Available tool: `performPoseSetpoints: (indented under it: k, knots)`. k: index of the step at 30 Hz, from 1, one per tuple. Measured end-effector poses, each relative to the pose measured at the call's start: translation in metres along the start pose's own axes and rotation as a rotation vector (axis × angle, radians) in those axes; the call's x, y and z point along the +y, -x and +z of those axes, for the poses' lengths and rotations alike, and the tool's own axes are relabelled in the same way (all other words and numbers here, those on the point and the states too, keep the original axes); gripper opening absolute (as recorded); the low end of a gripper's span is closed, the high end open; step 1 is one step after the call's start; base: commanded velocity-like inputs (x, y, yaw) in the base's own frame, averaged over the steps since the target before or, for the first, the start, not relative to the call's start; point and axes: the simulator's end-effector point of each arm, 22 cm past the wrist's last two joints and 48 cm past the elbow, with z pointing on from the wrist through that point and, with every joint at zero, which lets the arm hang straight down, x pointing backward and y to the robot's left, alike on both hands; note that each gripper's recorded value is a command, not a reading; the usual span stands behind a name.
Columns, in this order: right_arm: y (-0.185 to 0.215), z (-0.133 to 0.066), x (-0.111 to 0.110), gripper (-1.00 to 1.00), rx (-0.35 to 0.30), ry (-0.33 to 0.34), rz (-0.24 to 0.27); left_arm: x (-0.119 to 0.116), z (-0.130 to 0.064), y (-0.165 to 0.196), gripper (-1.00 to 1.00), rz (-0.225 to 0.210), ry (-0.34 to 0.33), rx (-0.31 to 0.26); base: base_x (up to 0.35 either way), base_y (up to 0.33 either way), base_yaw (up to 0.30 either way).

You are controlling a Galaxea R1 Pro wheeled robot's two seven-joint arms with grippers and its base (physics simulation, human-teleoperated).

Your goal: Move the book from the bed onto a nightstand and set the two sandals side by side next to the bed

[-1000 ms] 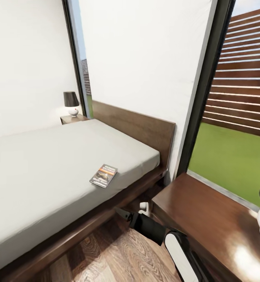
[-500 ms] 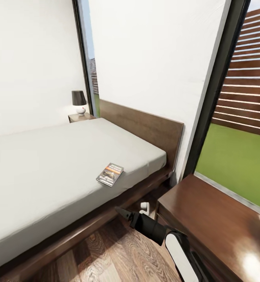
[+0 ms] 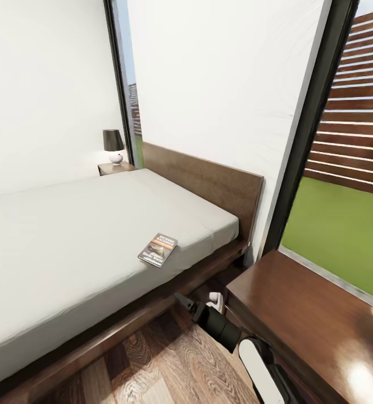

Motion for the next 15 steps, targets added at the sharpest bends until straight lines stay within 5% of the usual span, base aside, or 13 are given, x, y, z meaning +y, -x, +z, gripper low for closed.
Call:
performPoseSetpoints:
  k: [7, 15]
  knots:
    - [0.018, -0.004, -0.019, 1.0, -0.074, -0.068, 0.091, 0.0, 0.0, 0.0, 1.0, -0.001, -0.001, -0.001, 0.0, 0.0, 0.0]
    - [0.02, -0.006, -0.029, 1.0, -0.086, -0.11, 0.119, 0.0, 0.0, 0.0, 1.0, 0.0, 0.0, 0.0, 0.0, 0.0, 0.0]
